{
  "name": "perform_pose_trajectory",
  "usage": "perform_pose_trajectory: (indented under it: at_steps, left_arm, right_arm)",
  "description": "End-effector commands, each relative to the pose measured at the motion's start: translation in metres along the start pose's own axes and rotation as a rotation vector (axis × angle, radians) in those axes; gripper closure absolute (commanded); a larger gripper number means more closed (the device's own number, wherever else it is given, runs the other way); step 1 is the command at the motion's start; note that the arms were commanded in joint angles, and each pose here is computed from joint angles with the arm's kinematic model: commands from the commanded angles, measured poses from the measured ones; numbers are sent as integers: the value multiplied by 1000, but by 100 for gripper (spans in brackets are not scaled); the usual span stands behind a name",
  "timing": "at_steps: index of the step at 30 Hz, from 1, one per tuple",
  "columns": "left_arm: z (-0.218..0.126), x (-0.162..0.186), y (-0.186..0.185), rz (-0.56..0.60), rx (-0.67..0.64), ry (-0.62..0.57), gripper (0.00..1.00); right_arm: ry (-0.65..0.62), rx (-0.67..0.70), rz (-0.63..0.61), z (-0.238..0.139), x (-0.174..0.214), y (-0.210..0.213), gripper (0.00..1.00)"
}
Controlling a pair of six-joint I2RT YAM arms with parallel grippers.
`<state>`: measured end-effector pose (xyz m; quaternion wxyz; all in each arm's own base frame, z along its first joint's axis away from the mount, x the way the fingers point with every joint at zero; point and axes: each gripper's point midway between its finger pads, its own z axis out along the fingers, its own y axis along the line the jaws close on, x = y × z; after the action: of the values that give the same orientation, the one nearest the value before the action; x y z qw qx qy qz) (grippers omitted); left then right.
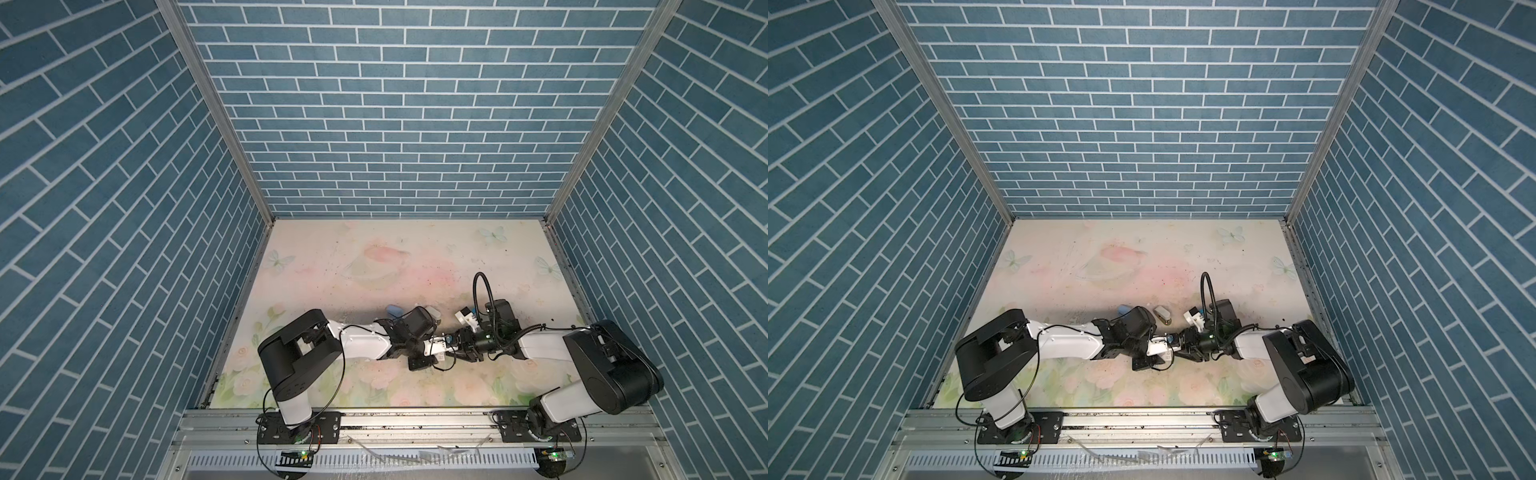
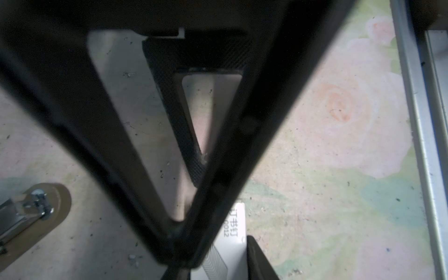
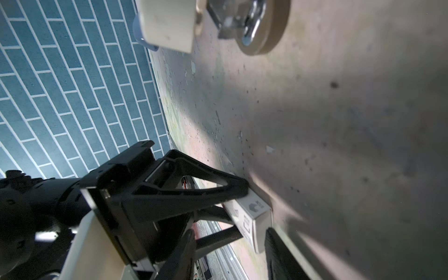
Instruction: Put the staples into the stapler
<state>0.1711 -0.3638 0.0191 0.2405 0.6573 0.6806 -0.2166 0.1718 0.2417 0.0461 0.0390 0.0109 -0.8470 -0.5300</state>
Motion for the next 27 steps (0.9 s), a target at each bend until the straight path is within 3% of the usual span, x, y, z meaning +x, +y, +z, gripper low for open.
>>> perform_pose_trajectory:
  at_steps: [1, 27]
  left_arm:
    - [10, 28, -10, -25, 41, 96, 64]
    - [14, 32, -12, -34, 64, 115, 65]
  right_arm:
    - [0, -9, -5, 4, -5, 6, 52]
    - [27, -22, -4, 22, 0, 3, 53]
